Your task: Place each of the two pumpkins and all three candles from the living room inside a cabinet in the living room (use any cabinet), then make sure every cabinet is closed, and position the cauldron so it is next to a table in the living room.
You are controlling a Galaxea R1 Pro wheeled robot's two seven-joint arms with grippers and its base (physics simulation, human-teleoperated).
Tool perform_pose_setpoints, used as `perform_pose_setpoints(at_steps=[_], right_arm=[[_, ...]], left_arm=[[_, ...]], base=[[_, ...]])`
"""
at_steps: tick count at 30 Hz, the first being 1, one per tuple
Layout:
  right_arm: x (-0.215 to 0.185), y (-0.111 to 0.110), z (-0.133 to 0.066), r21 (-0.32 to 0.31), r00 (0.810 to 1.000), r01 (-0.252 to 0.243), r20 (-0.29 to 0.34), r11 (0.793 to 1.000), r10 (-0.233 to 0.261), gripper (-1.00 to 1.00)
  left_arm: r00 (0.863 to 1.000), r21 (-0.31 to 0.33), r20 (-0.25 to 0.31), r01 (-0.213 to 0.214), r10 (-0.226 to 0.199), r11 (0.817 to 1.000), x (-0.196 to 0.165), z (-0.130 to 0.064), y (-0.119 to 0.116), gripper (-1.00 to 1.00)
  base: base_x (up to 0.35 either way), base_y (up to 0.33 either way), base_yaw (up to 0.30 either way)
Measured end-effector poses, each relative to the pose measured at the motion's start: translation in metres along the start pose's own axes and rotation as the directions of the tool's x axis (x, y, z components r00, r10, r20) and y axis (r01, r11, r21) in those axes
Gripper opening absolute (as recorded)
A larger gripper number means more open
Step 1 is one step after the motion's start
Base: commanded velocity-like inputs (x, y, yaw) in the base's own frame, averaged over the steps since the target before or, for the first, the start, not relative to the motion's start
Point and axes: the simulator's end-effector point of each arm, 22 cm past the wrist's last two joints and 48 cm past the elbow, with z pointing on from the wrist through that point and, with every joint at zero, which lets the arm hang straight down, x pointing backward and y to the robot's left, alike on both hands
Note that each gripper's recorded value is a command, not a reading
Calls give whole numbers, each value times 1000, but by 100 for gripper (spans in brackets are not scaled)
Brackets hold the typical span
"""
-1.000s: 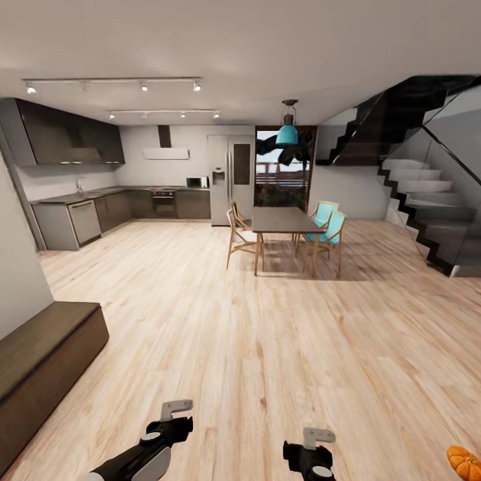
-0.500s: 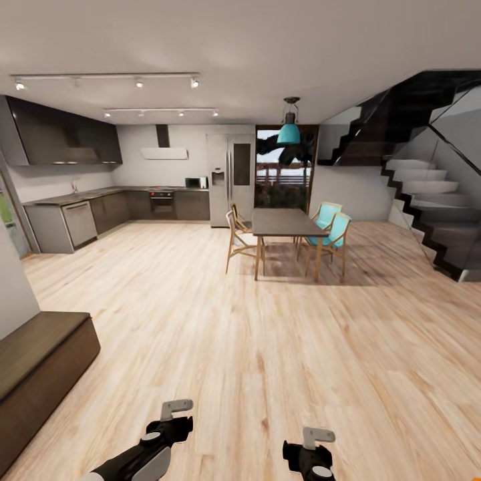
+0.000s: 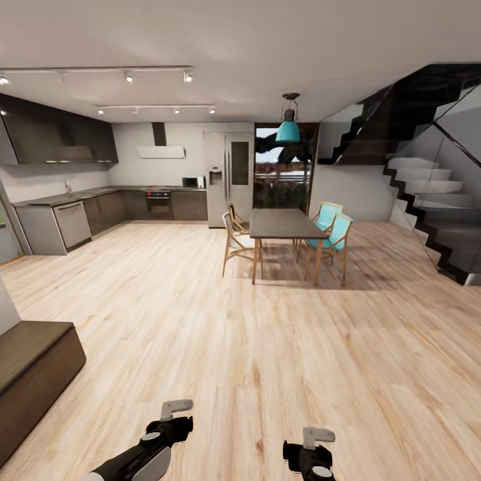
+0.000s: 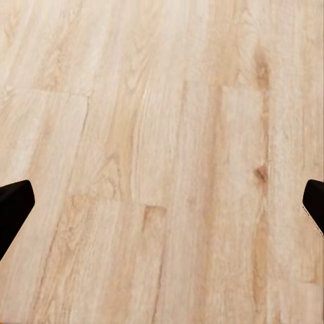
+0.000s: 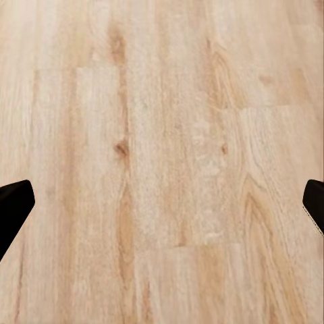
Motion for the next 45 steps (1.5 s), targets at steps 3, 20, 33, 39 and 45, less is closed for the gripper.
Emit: perform_pose_setpoints(at_steps=[3, 20, 33, 39, 45], right_arm=[[0, 0, 0, 0, 1000, 1, 0, 1000, -1, 100], [0, -1, 0, 1, 1000, 1, 0, 1000, -1, 100], [0, -1, 0, 2, 1000, 0, 0, 1000, 0, 100], [1, -2, 0, 2, 1000, 3, -1, 1000, -3, 100], [2, -2, 0, 1, 1000, 8, -3, 1000, -8, 100]], left_arm=[[1000, 0, 0, 0, 0, 1000, 0, 0, 0, 100], [1000, 0, 0, 0, 0, 1000, 0, 0, 0, 100], [1000, 0, 0, 0, 0, 1000, 0, 0, 0, 100], [1000, 0, 0, 0, 0, 1000, 0, 0, 0, 100], [1000, 0, 0, 0, 0, 1000, 0, 0, 0, 100]], base=[[301, -122, 0], [305, -88, 0], [309, -74, 0], [309, -73, 0], [309, -64, 0]])
